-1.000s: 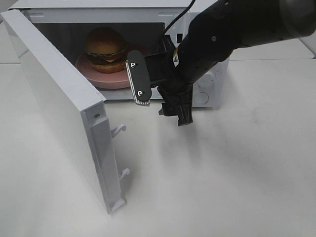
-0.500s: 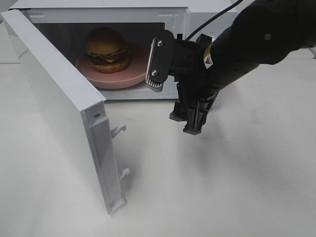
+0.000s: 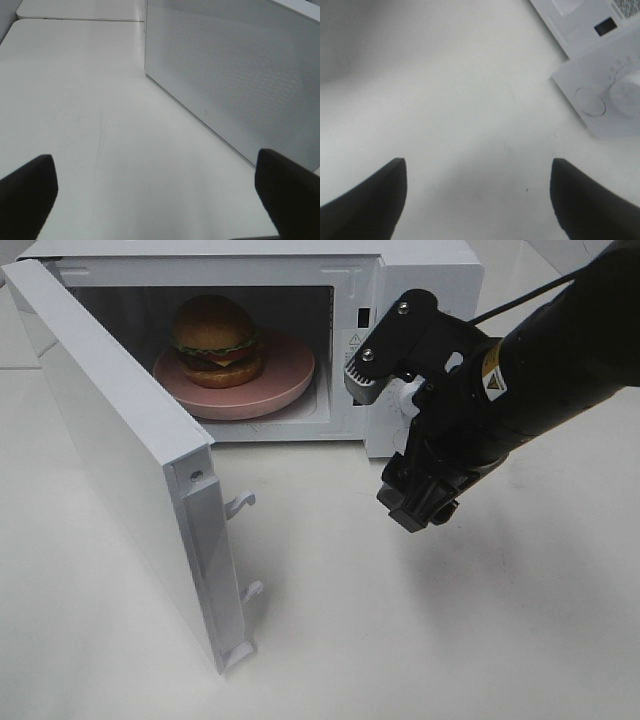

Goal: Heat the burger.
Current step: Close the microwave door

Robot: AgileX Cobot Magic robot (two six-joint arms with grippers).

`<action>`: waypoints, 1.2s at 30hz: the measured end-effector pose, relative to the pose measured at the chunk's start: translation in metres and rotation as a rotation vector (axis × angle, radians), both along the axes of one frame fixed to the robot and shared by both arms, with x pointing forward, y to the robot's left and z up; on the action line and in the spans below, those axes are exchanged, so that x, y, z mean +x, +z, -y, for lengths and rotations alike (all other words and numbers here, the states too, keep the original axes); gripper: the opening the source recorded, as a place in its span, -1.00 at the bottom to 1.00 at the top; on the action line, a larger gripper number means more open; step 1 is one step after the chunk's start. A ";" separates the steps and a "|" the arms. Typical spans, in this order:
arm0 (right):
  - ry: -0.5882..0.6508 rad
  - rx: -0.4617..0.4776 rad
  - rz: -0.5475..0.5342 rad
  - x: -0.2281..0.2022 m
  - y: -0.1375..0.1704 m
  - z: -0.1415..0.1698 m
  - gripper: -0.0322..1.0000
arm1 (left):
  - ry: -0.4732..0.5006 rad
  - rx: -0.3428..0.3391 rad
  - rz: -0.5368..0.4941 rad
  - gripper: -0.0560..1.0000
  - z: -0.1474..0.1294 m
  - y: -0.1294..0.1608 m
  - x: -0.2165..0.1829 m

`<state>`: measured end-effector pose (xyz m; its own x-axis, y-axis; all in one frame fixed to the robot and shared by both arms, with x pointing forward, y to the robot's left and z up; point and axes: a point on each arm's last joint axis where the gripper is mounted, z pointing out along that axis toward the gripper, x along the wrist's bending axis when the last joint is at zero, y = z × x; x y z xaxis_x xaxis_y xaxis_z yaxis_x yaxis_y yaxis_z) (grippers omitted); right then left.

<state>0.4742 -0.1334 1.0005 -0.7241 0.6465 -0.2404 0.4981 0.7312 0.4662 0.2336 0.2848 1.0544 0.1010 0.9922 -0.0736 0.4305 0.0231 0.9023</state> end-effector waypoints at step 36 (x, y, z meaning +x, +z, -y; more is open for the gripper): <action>-0.277 -0.014 -0.159 -0.062 0.005 0.052 0.54 | 0.000 0.000 0.000 0.99 0.000 0.000 0.000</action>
<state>0.4120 -0.1855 1.0050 -0.5503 0.8216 -0.1489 0.7449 0.5636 0.3571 0.2336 0.2848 1.0544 0.1010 0.9922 -0.0736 0.4305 0.0231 0.9023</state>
